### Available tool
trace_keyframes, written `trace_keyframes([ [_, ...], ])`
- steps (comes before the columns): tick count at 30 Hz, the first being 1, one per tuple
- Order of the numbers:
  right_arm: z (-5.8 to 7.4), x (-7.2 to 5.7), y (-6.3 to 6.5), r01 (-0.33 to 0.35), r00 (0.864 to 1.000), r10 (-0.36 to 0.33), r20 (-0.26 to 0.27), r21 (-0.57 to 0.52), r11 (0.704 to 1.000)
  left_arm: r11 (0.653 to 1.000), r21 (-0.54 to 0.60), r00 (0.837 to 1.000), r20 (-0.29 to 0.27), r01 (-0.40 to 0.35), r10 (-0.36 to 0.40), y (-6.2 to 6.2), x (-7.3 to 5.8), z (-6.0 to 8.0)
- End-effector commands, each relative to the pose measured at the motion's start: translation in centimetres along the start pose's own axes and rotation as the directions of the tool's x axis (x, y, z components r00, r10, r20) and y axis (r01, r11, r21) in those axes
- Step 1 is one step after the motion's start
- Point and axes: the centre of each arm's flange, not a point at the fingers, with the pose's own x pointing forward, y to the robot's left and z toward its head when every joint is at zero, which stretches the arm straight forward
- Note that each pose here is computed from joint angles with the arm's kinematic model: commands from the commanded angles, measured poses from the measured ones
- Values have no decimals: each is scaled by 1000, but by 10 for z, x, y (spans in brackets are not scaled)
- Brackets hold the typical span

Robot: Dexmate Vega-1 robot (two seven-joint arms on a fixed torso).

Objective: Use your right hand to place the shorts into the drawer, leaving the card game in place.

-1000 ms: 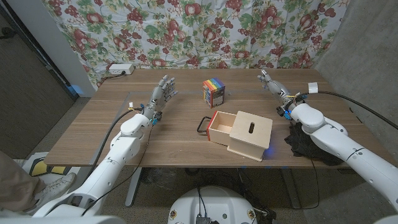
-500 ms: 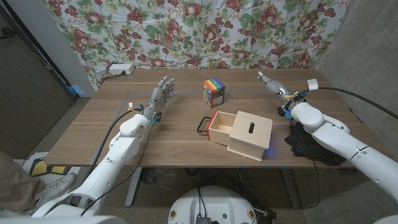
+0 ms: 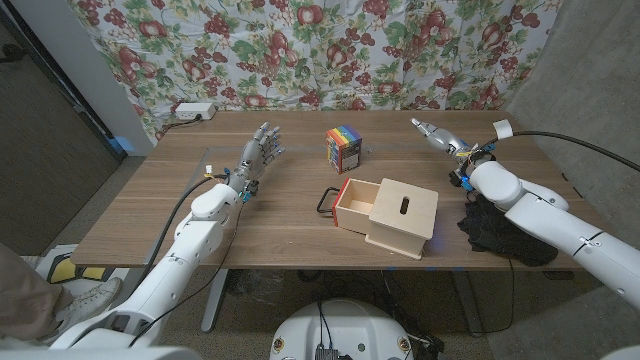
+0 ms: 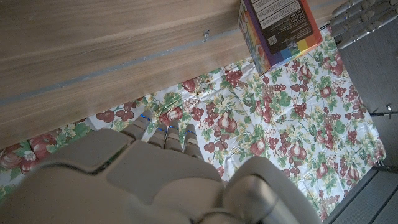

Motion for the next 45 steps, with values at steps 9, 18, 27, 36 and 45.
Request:
trace_keyframes([
  [9,7,-5,-7,5,999,-11,-40,-145,989,1000,-4,1000,-6,14,-14,-3,3,-1],
  [18,11,-6,-9,5,998,-15,-53,-190,982,1000,-7,1000,-10,19,-19,-2,6,-4],
  [27,15,-6,-10,5,998,-19,-56,-246,969,1000,-10,1000,-18,25,-25,-1,5,-3],
  [36,18,-7,-11,5,998,-23,-65,-277,961,1000,-10,1000,-11,23,-24,-1,4,-3],
  [45,21,-9,-12,-2,997,-22,-75,-315,949,1000,-11,1000,-8,22,-23,0,3,-4],
])
